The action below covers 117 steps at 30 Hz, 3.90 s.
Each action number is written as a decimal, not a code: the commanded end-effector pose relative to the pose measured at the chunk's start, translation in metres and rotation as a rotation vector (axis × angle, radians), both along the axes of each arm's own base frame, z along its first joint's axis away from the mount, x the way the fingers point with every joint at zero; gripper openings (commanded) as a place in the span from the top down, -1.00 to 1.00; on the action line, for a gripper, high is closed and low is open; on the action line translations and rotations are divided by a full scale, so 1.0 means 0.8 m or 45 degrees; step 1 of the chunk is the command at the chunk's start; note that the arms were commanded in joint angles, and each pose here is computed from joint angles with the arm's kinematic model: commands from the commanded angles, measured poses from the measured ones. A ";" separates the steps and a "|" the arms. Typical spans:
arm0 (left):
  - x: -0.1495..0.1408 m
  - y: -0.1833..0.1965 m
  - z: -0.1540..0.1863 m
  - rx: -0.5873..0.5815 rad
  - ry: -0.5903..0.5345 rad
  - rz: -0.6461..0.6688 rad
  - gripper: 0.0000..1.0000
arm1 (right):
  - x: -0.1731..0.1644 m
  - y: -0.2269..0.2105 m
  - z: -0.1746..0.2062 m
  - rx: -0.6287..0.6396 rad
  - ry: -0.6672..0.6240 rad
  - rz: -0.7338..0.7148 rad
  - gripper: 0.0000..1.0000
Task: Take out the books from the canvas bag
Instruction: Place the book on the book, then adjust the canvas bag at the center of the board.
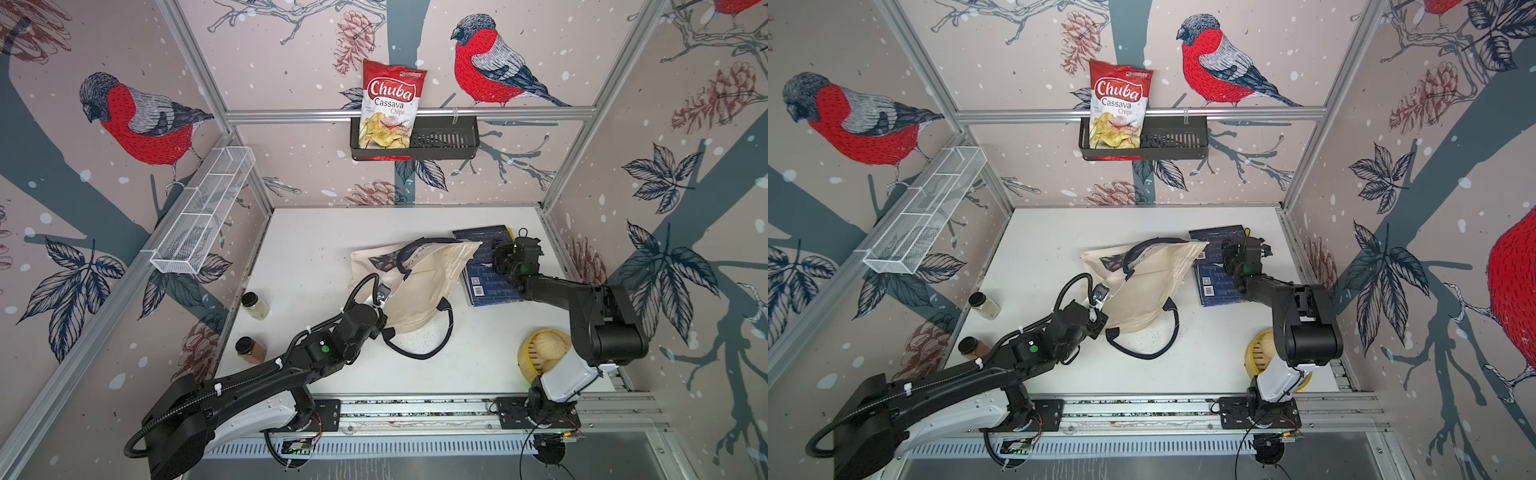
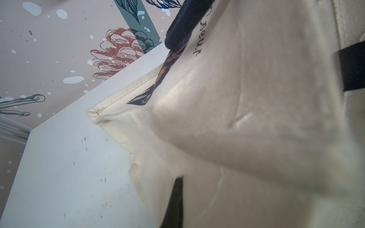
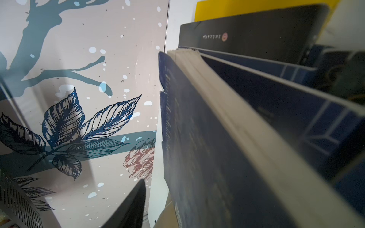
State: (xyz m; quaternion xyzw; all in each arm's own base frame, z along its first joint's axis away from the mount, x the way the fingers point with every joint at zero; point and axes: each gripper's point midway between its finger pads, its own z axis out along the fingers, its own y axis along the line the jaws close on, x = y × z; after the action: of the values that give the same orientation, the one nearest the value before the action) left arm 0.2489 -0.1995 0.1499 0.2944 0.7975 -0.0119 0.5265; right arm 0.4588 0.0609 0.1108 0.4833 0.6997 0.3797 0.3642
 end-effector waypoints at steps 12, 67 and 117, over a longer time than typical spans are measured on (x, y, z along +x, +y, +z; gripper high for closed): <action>0.001 -0.003 0.005 -0.012 -0.003 -0.006 1.00 | -0.029 -0.015 0.009 0.018 0.091 -0.023 -0.37; 0.001 -0.007 0.013 -0.046 0.004 -0.022 1.00 | -0.281 0.143 0.096 -0.103 -0.041 0.414 -0.45; 0.001 -0.008 0.026 -0.131 0.001 -0.029 1.00 | -0.297 0.353 -0.045 -0.062 0.202 0.614 0.22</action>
State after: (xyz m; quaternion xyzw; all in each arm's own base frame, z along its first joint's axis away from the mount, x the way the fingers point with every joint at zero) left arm 0.2477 -0.2039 0.1636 0.2859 0.7970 -0.0481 0.5298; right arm 0.2174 0.3412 0.0665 0.3146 0.8418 0.3852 0.2098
